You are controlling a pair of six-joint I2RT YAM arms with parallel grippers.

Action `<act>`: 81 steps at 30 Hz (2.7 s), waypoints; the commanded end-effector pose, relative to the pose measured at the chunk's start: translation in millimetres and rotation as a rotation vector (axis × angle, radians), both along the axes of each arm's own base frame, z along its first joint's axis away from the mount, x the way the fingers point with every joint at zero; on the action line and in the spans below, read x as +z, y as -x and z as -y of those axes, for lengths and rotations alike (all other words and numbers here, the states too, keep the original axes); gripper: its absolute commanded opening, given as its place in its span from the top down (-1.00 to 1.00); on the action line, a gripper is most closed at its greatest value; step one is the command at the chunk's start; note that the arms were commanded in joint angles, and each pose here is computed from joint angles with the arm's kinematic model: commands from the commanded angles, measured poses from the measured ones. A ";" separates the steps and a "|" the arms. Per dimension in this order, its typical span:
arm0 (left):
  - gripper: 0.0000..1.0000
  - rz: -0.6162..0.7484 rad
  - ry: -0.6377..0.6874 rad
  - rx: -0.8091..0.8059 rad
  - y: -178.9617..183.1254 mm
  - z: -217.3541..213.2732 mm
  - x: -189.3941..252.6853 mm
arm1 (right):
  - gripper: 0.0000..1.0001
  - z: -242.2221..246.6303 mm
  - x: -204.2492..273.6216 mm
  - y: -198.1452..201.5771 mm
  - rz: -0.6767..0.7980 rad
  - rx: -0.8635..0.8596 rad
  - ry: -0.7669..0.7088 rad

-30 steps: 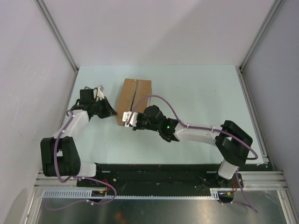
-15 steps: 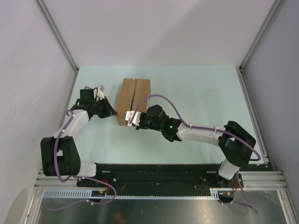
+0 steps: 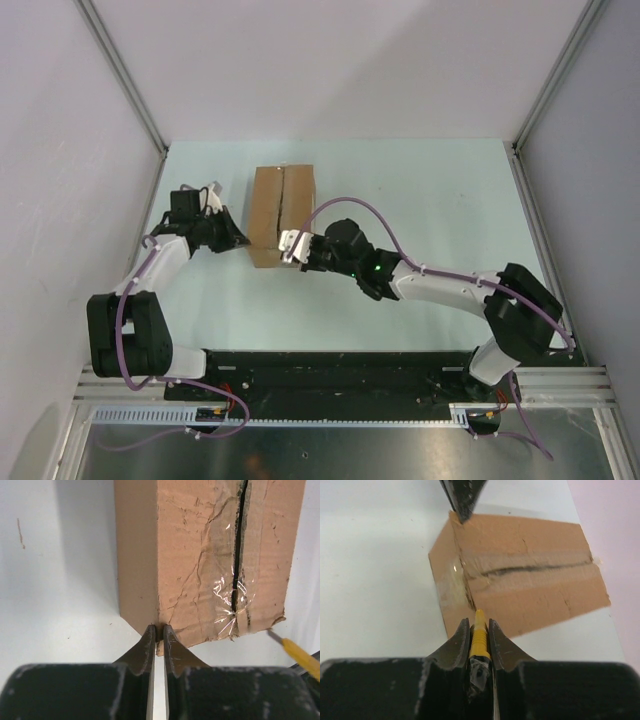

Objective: Unpack the express box

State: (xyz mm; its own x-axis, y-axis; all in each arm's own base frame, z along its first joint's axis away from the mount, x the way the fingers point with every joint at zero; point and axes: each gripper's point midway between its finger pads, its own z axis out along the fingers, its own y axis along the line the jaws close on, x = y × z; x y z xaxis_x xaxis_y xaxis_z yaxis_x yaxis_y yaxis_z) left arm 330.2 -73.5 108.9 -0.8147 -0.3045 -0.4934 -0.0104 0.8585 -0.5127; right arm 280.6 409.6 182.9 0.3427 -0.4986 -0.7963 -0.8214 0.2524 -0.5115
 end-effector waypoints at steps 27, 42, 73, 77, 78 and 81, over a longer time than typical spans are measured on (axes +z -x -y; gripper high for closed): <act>-0.86 0.360 0.081 -0.101 -15.4 15.3 130.8 | 1.00 131.1 36.1 -48.0 -0.812 -0.667 -0.557; -0.22 0.529 0.297 -0.613 53.0 141.9 158.3 | 1.00 88.0 122.9 5.6 -0.927 -0.142 -0.696; 0.60 0.496 0.537 -1.008 108.9 182.0 171.5 | 1.00 88.3 172.8 23.3 -0.882 0.062 -0.777; 0.60 0.488 0.539 -1.012 109.0 182.5 168.3 | 1.00 89.0 178.6 25.9 -0.892 0.089 -0.787; 0.65 0.486 0.540 -1.013 108.8 182.7 167.5 | 1.00 88.8 179.7 27.3 -0.892 0.096 -0.788; 0.91 0.487 0.533 -1.005 106.3 182.5 165.5 | 1.00 90.0 182.1 28.0 -0.891 0.099 -0.791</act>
